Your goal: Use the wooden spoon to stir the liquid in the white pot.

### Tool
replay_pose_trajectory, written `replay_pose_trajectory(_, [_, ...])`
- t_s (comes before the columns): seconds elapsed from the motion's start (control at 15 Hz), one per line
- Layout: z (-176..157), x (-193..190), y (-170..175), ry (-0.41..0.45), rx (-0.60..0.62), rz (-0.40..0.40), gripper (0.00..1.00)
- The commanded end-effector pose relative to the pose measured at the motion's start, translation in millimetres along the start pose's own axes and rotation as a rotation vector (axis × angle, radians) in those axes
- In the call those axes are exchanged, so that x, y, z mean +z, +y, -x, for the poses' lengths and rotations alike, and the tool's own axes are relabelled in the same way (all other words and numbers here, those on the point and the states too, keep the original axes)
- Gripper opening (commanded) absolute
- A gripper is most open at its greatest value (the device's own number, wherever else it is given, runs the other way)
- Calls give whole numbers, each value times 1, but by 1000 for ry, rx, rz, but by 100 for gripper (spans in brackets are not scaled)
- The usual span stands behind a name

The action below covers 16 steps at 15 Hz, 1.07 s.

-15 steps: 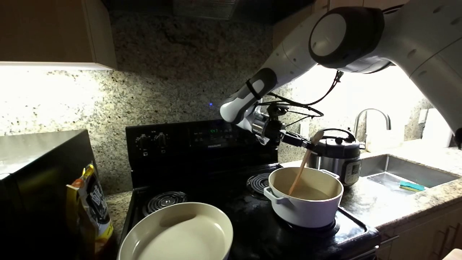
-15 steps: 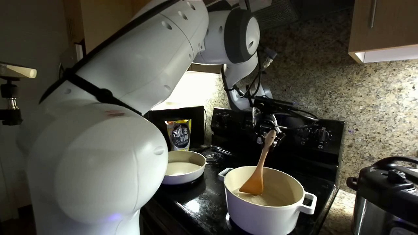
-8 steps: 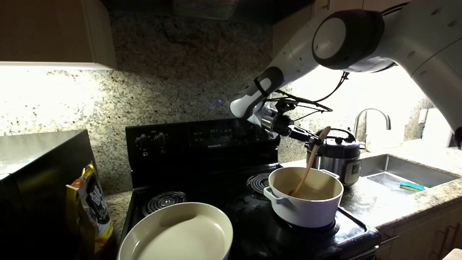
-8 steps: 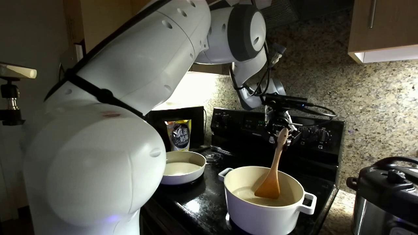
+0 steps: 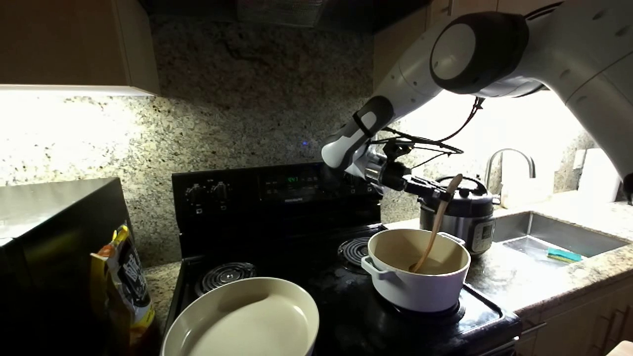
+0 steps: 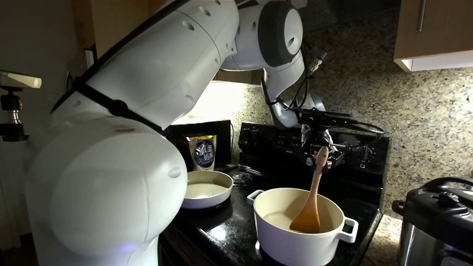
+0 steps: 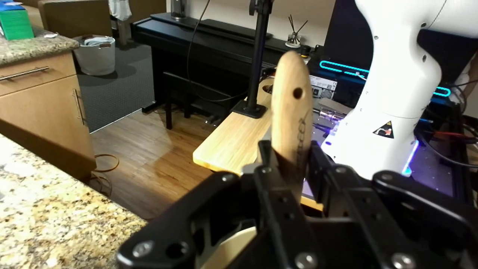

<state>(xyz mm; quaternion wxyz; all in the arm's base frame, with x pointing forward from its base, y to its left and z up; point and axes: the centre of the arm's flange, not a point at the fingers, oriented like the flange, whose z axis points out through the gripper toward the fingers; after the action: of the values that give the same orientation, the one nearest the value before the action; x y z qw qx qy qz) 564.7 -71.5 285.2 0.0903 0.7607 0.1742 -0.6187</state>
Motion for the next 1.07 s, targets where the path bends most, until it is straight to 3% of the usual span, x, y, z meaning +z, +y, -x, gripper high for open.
replay_pose_trajectory(0.0, [5, 5, -25, -36, -23, 66, 9])
replay_pose_trajectory(0.27, [-5, -19, -47, 23, -67, 112, 9])
replay_pose_trajectory(0.53, [-6, -35, -56, 62, -12, 95, 9])
replay_pose_trajectory(1.0, [9, -25, -27, 95, 120, 7, 9])
